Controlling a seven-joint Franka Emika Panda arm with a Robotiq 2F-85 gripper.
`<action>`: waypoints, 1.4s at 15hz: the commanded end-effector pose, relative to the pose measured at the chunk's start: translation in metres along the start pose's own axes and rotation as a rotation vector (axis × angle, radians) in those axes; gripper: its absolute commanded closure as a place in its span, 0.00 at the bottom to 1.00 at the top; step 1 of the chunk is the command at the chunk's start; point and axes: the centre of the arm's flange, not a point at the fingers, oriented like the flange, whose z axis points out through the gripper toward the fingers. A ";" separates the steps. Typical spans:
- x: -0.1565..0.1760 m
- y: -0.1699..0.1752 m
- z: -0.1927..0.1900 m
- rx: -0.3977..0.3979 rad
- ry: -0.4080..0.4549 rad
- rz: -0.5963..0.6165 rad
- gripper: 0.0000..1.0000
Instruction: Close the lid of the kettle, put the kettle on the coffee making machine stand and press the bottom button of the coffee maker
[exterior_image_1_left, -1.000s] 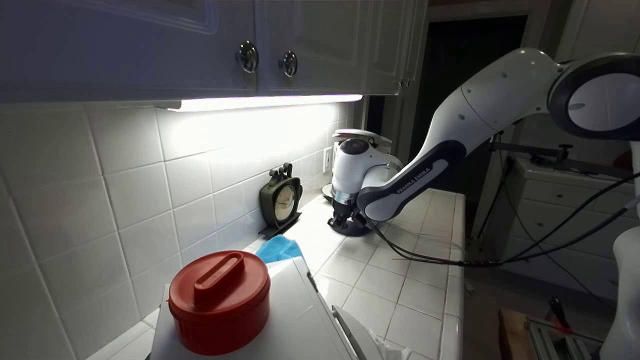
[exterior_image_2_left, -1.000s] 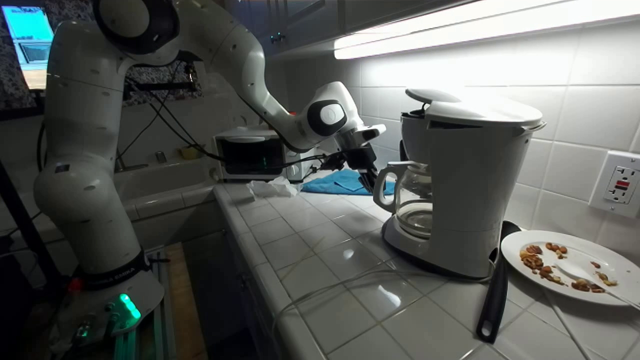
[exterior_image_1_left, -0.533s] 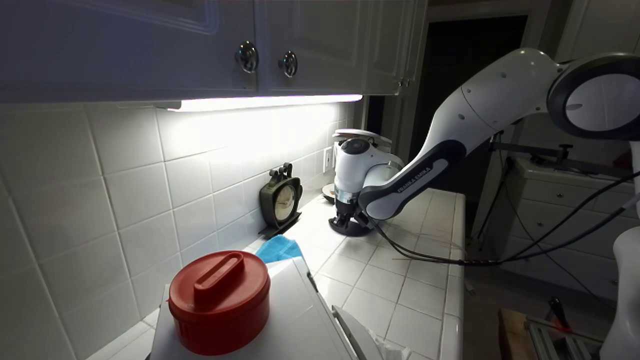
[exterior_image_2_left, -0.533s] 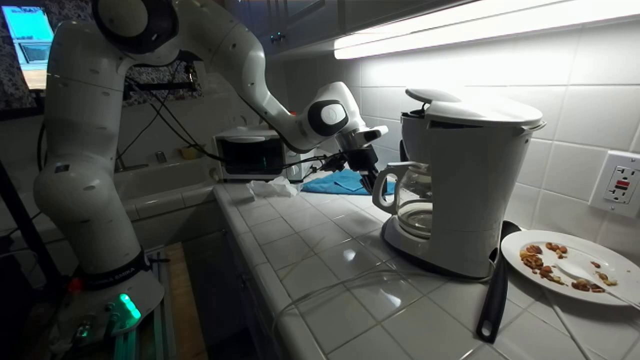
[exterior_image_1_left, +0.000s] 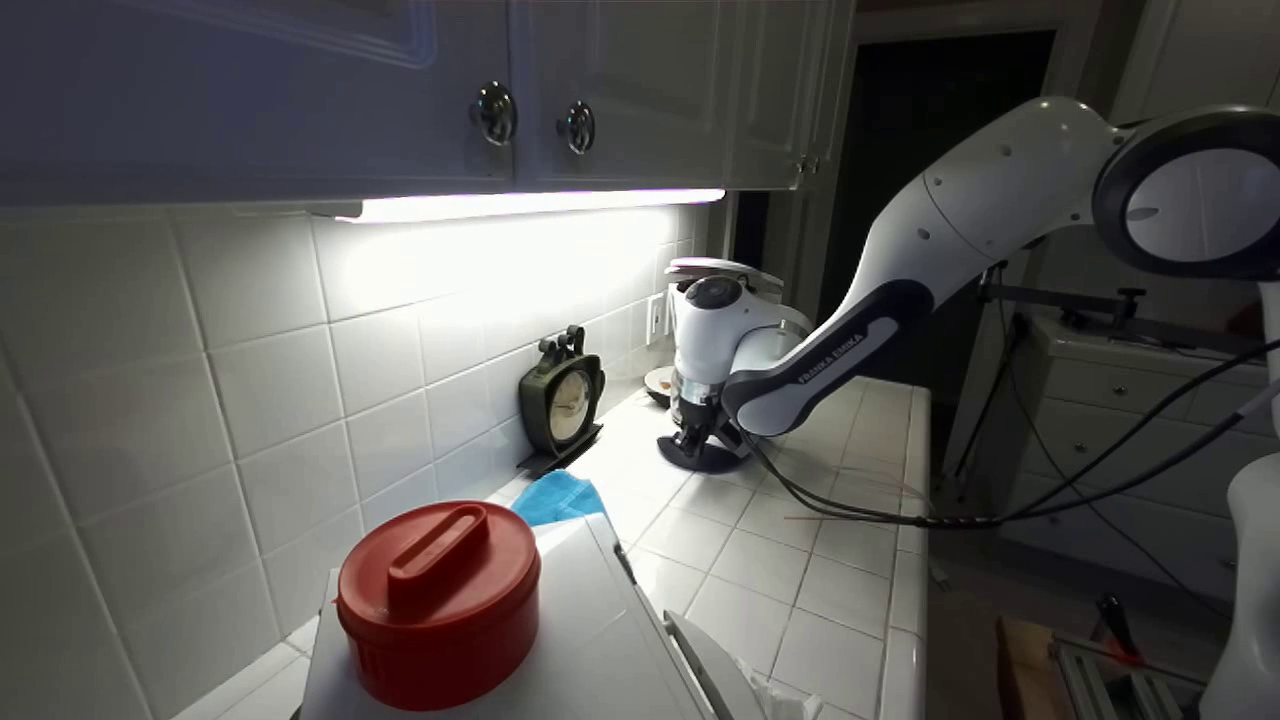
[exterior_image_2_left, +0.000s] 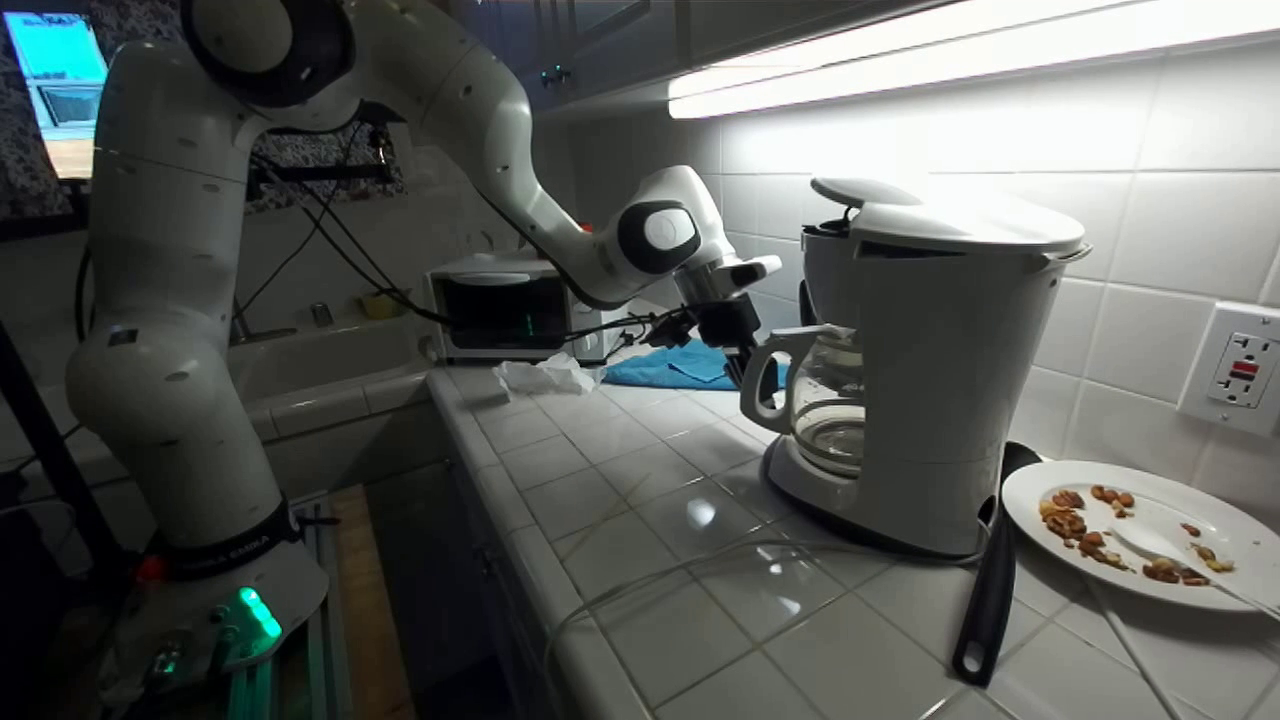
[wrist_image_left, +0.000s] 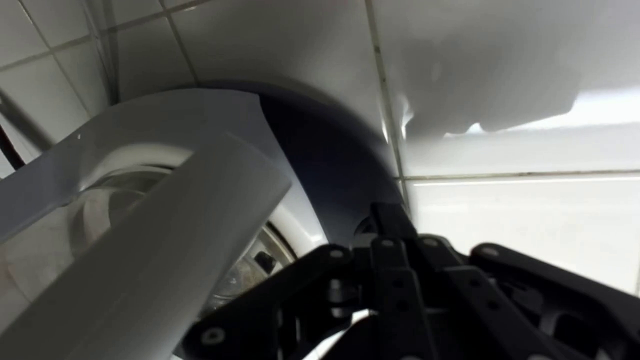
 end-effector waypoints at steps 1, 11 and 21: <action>-0.002 0.003 0.005 -0.028 0.008 0.016 0.99; 0.009 -0.008 0.011 -0.012 0.012 0.003 0.99; 0.021 -0.008 0.013 -0.011 0.013 -0.008 0.99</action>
